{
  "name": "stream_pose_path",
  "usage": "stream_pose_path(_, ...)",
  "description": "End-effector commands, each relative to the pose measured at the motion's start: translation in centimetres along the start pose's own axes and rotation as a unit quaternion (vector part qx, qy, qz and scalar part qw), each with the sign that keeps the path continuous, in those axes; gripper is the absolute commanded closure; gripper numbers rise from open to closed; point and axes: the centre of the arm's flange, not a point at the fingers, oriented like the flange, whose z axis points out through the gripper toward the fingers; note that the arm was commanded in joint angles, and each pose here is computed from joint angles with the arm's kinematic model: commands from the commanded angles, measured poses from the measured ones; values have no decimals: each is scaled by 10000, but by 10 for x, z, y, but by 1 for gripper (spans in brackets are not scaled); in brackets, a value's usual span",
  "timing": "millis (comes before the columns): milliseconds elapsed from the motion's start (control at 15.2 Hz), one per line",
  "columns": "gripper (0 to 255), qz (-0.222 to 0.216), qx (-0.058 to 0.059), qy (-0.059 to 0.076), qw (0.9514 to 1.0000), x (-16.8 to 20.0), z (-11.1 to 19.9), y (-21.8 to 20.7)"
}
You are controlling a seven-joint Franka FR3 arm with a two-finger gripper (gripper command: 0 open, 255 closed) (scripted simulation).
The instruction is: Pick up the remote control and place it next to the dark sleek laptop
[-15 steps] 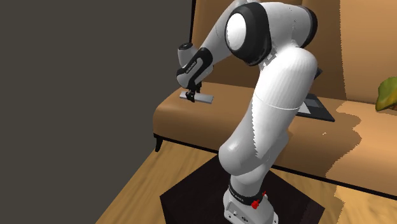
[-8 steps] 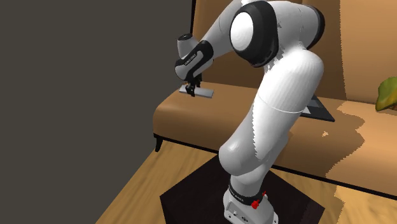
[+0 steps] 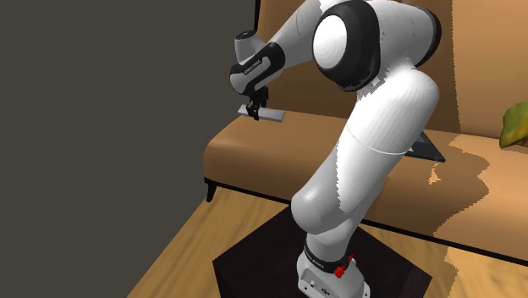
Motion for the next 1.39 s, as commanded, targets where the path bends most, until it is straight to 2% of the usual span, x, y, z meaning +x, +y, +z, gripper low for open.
stream_pose_path(0, 255, 0, 0, 0, 10000, 1, -10, 4)
stream_pose_path(1320, 255, 0, 0, 0, 10000, 8, -109, 42)
